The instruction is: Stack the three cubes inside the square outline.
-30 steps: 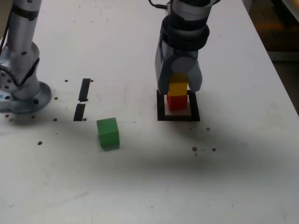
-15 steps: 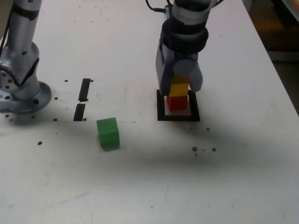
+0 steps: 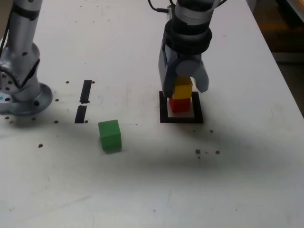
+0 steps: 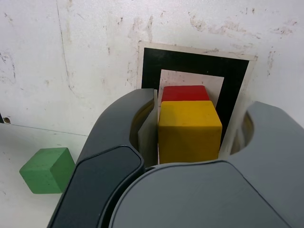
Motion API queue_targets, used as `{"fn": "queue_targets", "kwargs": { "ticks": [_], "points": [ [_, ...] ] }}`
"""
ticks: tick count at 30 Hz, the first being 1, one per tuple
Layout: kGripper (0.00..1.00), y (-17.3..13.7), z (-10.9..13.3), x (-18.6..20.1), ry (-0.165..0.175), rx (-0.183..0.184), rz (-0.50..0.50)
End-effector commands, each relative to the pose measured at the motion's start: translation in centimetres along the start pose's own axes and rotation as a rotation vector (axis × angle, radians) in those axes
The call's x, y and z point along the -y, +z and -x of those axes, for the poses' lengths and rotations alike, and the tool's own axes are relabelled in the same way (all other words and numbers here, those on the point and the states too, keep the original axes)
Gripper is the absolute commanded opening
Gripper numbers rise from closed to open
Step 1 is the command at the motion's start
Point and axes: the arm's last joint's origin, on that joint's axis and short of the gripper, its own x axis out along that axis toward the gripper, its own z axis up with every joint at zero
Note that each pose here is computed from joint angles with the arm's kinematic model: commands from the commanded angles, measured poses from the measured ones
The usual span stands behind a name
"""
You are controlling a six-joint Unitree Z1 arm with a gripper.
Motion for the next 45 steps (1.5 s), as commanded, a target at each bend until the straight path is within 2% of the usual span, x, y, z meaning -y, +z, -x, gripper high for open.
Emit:
{"fn": "queue_targets", "kwargs": {
  "ticks": [1, 6, 13, 20, 24, 28, 32, 36, 41, 45],
  "points": [
    [0.97, -0.4, 0.6, -0.2, -0.004, 0.011, 0.004],
    [1.0, -1.7, 2.4, -0.5, -0.012, 0.02, 0.007],
    [1.0, -5.6, 5.0, -0.3, -0.015, 0.002, -0.035],
    [1.0, -12.0, 5.1, 1.8, -0.092, -0.028, -0.195],
    [1.0, -14.1, 4.6, 3.5, -0.108, -0.031, -0.251],
    [0.99, -14.8, 3.2, 5.2, -0.117, -0.046, -0.212],
    [0.95, -15.1, 0.0, 6.1, -0.136, -0.073, -0.115],
    [0.93, -15.3, -2.9, 6.2, -0.157, -0.079, -0.04],
    [0.93, -14.9, -4.5, 6.7, -0.186, -0.078, -0.019],
    [0.9, -14.6, -5.1, 7.0, -0.193, -0.09, -0.017]
  ]
}}
